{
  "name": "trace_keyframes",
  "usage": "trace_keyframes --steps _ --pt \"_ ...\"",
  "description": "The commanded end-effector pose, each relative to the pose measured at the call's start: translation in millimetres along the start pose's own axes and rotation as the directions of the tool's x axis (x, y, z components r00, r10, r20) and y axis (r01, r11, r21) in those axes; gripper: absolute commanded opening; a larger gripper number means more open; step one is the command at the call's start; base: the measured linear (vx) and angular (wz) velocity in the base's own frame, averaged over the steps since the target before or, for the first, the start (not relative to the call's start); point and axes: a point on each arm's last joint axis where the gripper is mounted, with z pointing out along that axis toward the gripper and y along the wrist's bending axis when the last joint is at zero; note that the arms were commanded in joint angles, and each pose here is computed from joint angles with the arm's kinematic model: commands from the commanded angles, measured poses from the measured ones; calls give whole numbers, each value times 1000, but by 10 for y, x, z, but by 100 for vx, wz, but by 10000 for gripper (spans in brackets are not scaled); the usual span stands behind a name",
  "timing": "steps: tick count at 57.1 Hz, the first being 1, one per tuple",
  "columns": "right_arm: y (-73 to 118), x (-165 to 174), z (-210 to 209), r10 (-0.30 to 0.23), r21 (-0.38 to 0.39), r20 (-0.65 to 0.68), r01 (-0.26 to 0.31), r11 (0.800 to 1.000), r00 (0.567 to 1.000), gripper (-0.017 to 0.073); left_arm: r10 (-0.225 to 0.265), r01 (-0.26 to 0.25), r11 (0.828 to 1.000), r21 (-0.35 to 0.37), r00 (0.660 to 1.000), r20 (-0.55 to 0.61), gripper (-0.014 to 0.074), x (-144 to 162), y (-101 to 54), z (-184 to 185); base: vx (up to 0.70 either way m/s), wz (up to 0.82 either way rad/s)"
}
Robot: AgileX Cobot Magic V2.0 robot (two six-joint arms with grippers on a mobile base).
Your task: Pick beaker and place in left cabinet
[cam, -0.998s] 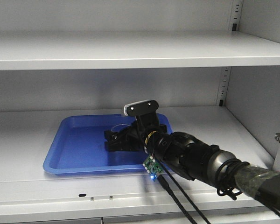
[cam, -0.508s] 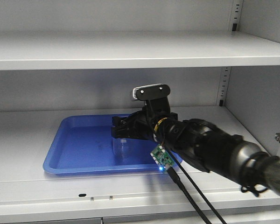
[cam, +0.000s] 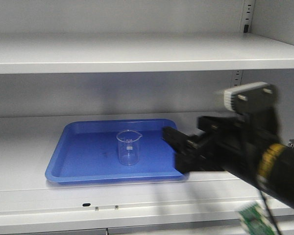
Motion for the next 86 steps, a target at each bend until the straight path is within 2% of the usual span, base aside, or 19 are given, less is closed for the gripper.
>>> trace_keyframes --steps 1,8,17,28,50,68,79,83,86 --pt "3 -111 -407 -11 8 81 11 1000 997 550 -10 11 1000 -7 996 85 1 -31 5 -13 0 0" --pt "-38 7 -884 -11 74 69 5 997 998 550 -10 11 1000 -7 996 85 1 -31 5 -13 0 0" --pt "-36 122 -1422 -8 96 155 -7 995 988 550 -10 11 1000 -7 996 85 1 -31 5 -13 0 0" --pt "-37 445 -1757 -8 116 179 -13 993 984 550 -10 11 1000 -7 996 85 1 -31 5 -13 0 0" --pt "-43 970 -1736 -1 129 57 -6 992 998 550 -10 11 1000 -7 996 85 1 -31 5 -13 0 0" --pt "-69 1053 -1728 -8 158 7 7 987 1000 545 -10 11 1000 -7 996 85 1 -31 5 -13 0 0" --pt "-81 1218 -1844 75 186 34 -80 979 997 501 -10 11 1000 -7 996 85 1 -31 5 -13 0 0" --pt "-88 1314 -1934 63 219 65 -76 973 996 463 -10 11 1000 -7 996 85 1 -31 5 -13 0 0" --pt "-89 1396 -1993 11 248 78 -30 968 997 428 -10 11 1000 -7 996 85 1 -31 5 -13 0 0"
